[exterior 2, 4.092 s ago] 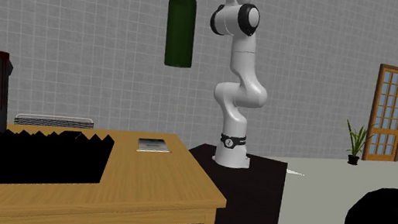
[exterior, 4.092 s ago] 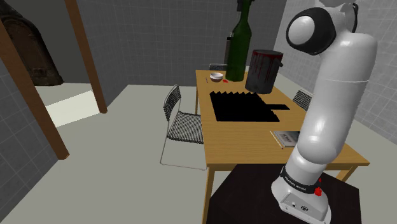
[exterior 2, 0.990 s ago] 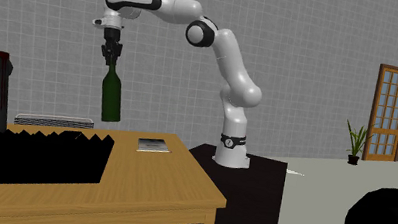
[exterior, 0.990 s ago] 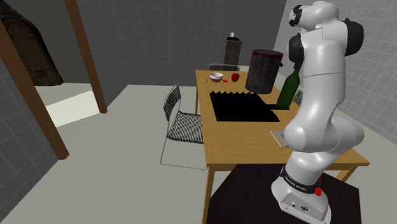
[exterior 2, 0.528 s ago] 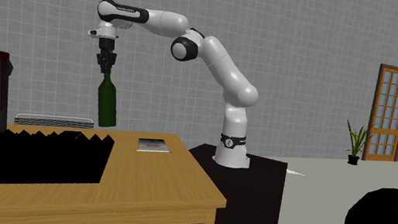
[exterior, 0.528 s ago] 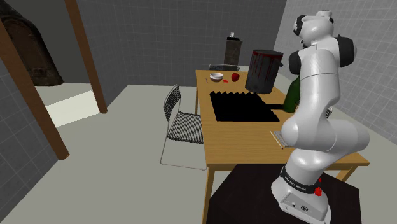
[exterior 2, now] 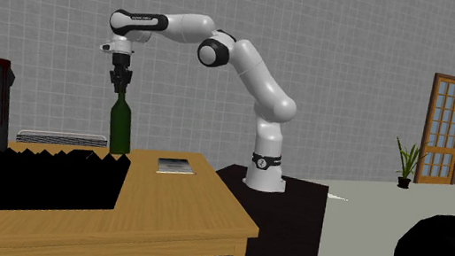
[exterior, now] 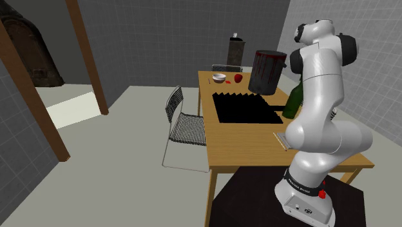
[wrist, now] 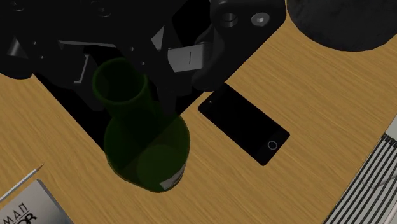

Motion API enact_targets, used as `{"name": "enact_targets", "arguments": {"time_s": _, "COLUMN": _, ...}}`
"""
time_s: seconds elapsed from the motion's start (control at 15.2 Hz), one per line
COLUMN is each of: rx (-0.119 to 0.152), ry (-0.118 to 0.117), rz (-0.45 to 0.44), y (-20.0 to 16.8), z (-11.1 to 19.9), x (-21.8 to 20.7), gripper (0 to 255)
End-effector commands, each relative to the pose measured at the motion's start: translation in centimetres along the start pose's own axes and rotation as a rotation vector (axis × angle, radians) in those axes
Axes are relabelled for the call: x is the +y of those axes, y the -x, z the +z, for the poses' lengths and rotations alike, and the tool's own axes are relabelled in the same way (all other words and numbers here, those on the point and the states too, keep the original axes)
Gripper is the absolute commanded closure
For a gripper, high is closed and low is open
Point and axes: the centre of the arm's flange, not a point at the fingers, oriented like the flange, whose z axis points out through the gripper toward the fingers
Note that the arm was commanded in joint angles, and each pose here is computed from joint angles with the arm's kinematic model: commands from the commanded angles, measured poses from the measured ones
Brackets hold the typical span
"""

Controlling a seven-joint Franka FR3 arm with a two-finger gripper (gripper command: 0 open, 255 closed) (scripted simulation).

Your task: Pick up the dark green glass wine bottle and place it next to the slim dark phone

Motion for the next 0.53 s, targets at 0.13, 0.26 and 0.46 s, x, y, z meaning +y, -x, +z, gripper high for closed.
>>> {"name": "enact_targets", "arguments": {"time_s": 0.13, "rx": 0.0, "ry": 0.001, "rz": 0.0, "y": -0.01, "z": 1.86, "x": 0.13, "gripper": 255}}
{"name": "enact_targets", "arguments": {"time_s": 0.26, "rx": 0.0, "ry": 0.001, "rz": 0.0, "y": -0.01, "z": 1.86, "x": 0.13, "gripper": 255}}
{"name": "enact_targets", "arguments": {"time_s": 0.46, "rx": 0.0, "ry": 0.001, "rz": 0.0, "y": -0.01, "z": 1.86, "x": 0.13, "gripper": 255}}
